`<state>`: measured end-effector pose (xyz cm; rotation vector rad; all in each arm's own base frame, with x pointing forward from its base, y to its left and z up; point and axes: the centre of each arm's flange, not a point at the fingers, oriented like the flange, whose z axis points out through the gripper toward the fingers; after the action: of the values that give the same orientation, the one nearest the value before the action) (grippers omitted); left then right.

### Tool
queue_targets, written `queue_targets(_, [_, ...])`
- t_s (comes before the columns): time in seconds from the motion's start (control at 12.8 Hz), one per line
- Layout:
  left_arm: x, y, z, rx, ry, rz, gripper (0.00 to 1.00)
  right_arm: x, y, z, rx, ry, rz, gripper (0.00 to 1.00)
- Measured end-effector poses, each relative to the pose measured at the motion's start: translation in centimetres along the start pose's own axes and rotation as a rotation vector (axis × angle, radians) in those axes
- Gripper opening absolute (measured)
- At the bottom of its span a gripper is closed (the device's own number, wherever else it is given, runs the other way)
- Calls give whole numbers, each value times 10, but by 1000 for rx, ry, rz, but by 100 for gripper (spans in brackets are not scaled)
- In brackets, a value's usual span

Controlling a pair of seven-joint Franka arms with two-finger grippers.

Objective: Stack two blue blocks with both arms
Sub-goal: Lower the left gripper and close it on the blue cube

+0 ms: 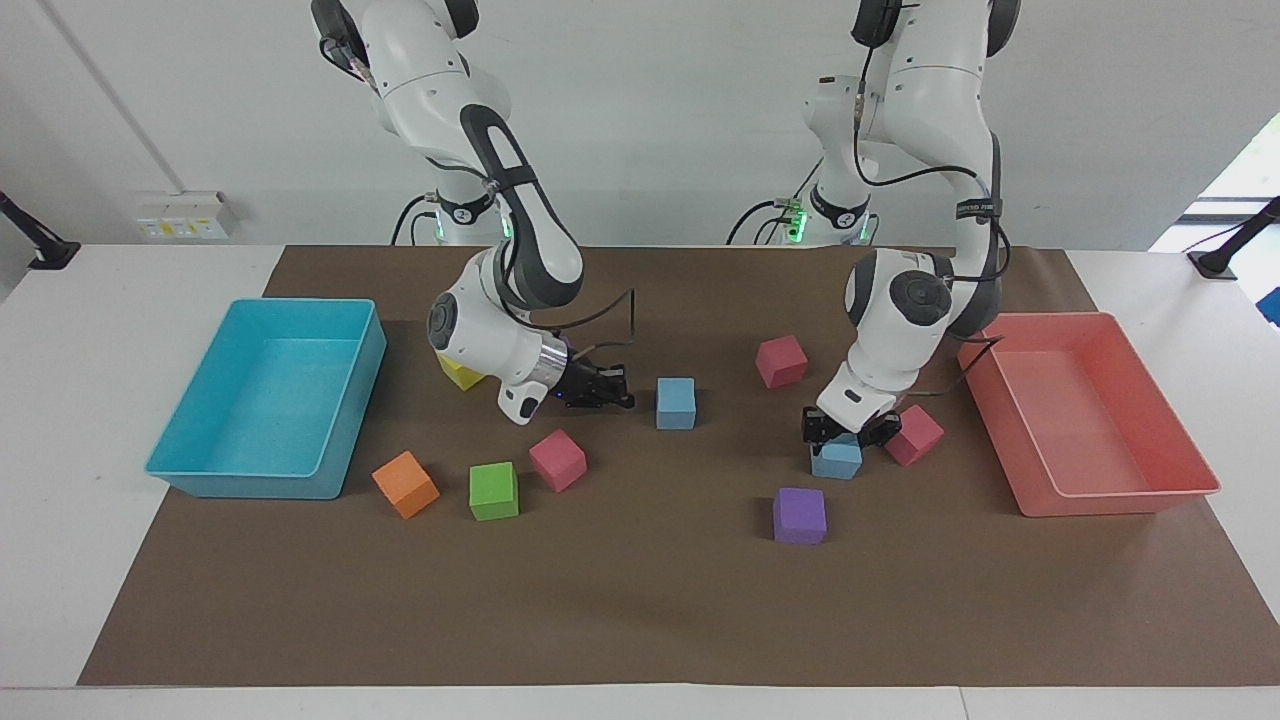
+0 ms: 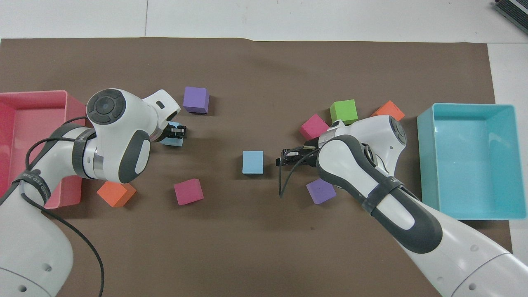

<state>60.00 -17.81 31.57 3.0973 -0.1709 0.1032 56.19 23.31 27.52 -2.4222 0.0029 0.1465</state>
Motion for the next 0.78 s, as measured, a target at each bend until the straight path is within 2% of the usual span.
queue_targets(0.55, [1, 2, -5, -2, 9, 2, 59, 0, -1, 0, 1, 0, -1, 1])
queue_targets(0.78, [0, 2, -27, -2, 3, 4, 59, 0, -1, 1, 1, -1, -1, 1])
